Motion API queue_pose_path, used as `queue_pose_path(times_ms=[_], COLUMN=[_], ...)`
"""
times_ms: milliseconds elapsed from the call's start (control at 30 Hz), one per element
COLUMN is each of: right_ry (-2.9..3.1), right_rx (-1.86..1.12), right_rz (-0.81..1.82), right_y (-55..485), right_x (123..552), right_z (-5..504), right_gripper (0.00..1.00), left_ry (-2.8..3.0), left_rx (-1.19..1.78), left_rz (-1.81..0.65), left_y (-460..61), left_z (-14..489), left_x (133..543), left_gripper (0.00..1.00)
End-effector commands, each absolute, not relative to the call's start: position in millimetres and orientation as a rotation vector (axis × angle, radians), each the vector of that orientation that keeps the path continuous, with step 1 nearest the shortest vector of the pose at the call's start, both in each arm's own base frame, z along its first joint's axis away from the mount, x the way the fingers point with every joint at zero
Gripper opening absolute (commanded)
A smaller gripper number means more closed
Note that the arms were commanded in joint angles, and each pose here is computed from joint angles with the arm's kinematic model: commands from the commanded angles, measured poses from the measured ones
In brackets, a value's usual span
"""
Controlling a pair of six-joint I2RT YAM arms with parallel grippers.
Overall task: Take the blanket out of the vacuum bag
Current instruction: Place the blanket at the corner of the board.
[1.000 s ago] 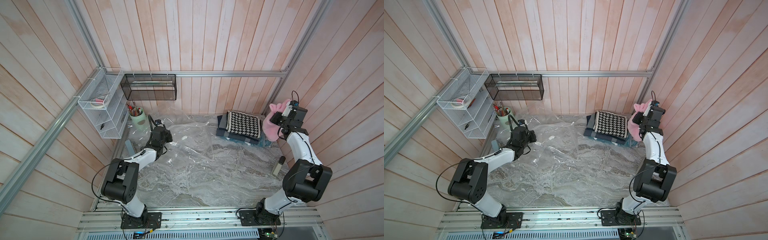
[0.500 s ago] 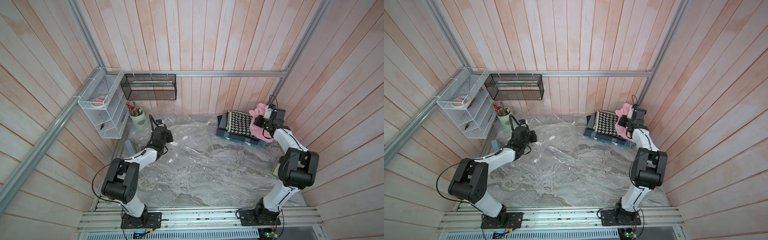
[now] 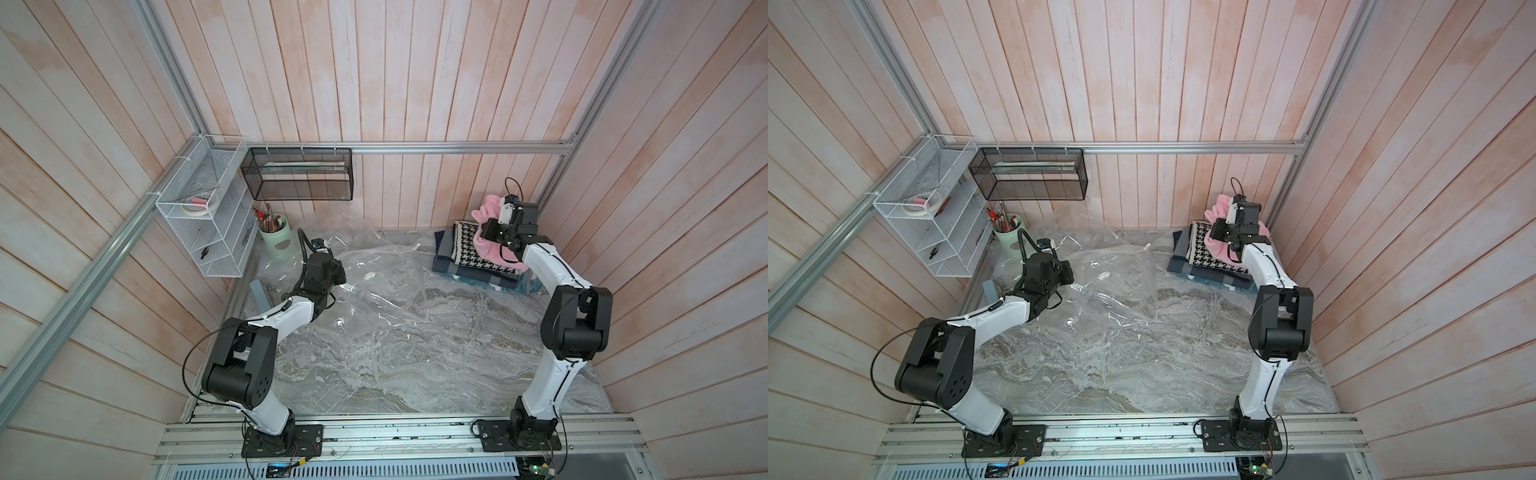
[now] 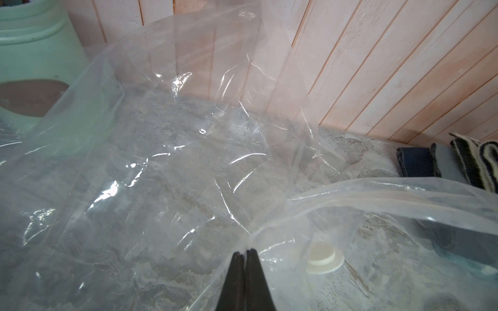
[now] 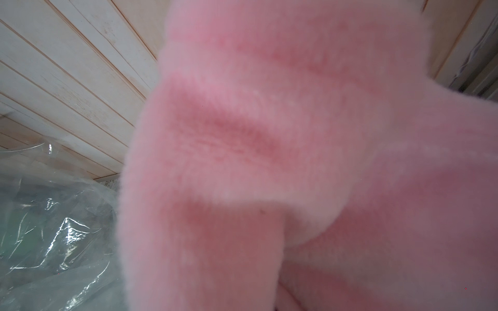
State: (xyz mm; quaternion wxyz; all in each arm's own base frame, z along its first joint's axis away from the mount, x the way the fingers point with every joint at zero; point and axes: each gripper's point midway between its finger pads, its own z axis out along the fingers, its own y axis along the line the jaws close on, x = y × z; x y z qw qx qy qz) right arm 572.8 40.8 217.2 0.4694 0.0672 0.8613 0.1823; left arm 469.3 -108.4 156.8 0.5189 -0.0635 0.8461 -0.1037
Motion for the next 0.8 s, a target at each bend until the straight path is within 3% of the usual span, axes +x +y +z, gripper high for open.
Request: queue_pose_path(times_ms=[0, 200, 233, 300, 467, 633, 767], right_ry=[2.143, 2.201, 2.201, 2.166, 2.026, 1.929, 1.938], right_rx=[0.158, 0.11, 0.089, -0.004, -0.154, -0.101, 0.053], right_rz=[0.475, 0.54, 0.56, 0.627, 0.658, 0.614, 0.493], right_y=[55.1, 83.8, 91.1, 113.3, 146.0, 124.4, 81.4], right_x=[577.4, 579.9, 579.7, 578.8, 569.0, 563.9, 570.4], right_z=[205.1, 177.6, 175.7, 180.5, 216.3, 255.2, 254.7], right_gripper=[0.0, 0.0, 0.07, 0.32, 0.68, 0.72, 0.72], left_ry=[1.997, 2.0, 2.0, 2.002, 2.005, 2.013, 2.018], left_rx=[-0.154, -0.161, -0.16, -0.153, -0.137, -0.125, -0.124], left_rz=[-0.237, -0.238, -0.24, -0.249, -0.258, -0.253, -0.273], left_y=[-104.3, -100.6, -101.0, -102.4, -105.3, -106.1, -108.9], left_z=[170.0, 167.1, 167.4, 166.9, 166.5, 163.8, 160.5], left_x=[467.3, 465.5, 465.2, 465.3, 466.5, 466.9, 469.1], left_gripper=[0.0, 0.0, 0.0, 0.0, 0.0, 0.0, 0.0])
